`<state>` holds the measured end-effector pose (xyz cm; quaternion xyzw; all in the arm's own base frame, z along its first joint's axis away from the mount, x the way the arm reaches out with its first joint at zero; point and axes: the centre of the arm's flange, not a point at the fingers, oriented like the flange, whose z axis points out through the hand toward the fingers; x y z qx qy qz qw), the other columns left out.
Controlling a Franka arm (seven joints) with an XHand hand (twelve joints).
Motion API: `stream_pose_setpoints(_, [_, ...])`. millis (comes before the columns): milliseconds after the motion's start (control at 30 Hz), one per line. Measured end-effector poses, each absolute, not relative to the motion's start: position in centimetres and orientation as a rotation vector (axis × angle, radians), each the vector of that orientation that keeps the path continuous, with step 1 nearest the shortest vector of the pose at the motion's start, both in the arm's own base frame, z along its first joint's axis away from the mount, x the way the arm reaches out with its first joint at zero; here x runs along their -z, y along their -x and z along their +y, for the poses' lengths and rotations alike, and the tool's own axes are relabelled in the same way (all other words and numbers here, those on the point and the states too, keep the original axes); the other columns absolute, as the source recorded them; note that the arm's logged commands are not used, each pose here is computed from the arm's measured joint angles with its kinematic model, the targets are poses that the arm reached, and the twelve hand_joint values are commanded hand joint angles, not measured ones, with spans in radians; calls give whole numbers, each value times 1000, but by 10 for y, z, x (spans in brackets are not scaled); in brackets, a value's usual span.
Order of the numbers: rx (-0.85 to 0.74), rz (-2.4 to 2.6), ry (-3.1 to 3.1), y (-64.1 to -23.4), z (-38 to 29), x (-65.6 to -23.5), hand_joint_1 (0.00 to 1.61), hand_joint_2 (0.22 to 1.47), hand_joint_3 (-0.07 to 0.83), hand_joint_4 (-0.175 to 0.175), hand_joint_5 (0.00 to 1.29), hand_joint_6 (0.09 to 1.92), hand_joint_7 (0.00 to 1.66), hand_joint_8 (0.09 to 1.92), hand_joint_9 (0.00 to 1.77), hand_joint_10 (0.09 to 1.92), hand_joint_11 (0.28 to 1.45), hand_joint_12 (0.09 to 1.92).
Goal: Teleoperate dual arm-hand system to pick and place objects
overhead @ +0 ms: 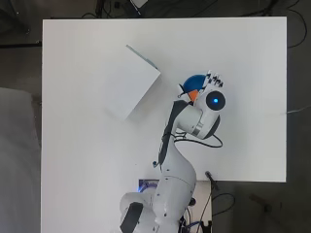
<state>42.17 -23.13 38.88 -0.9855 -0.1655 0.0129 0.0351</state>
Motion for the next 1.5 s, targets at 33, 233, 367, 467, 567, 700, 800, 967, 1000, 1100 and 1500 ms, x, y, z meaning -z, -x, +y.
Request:
stream_pose_setpoints(33, [-35, -535, 3031, -423, -229, -394, 0, 747, 12, 72, 0, 87, 3, 87, 162, 87, 470, 87])
stream_pose_setpoints(233, [15, -497, 3102, -414, -196, -463, 0, 774, 10, 74, 0, 87, 40, 87, 225, 87, 497, 87])
stream_pose_setpoints(367, [43, -523, 3196, -412, -168, -519, 0, 824, 8, 85, 50, 87, 165, 87, 350, 87, 517, 87])
stream_pose_setpoints(467, [81, -646, 3238, -404, -139, -556, 0, 864, 12, 79, 95, 87, 228, 87, 420, 87, 531, 87])
stream_pose_setpoints(567, [94, -843, 3244, -387, -98, -593, 0, 876, 12, 70, 110, 87, 230, 87, 418, 87, 512, 87])
stream_pose_setpoints(700, [127, -990, 3238, -373, -61, -622, 0, 893, 14, 65, 104, 87, 218, 87, 400, 87, 494, 87])
stream_pose_setpoints(800, [99, -1150, 3156, -370, -36, -629, 0, 919, 18, 62, 109, 87, 222, 87, 396, 87, 485, 87])
stream_pose_setpoints(967, [36, -1394, 2969, -364, 28, -627, 10, 928, 11, 66, 117, 87, 184, 87, 351, 87, 445, 87])
stream_pose_setpoints(1000, [26, -1424, 2934, -365, 34, -627, 22, 937, 9, 71, 154, 87, 187, 87, 345, 87, 437, 87])
stream_pose_setpoints(1100, [35, -1468, 2833, -368, 39, -629, 52, 945, 3, 77, 197, 87, 195, 87, 328, 87, 418, 87])
stream_pose_setpoints(1500, [68, -1436, 2764, -368, 51, -610, 117, 932, -4, 94, 211, 87, 173, 87, 267, 87, 394, 87])
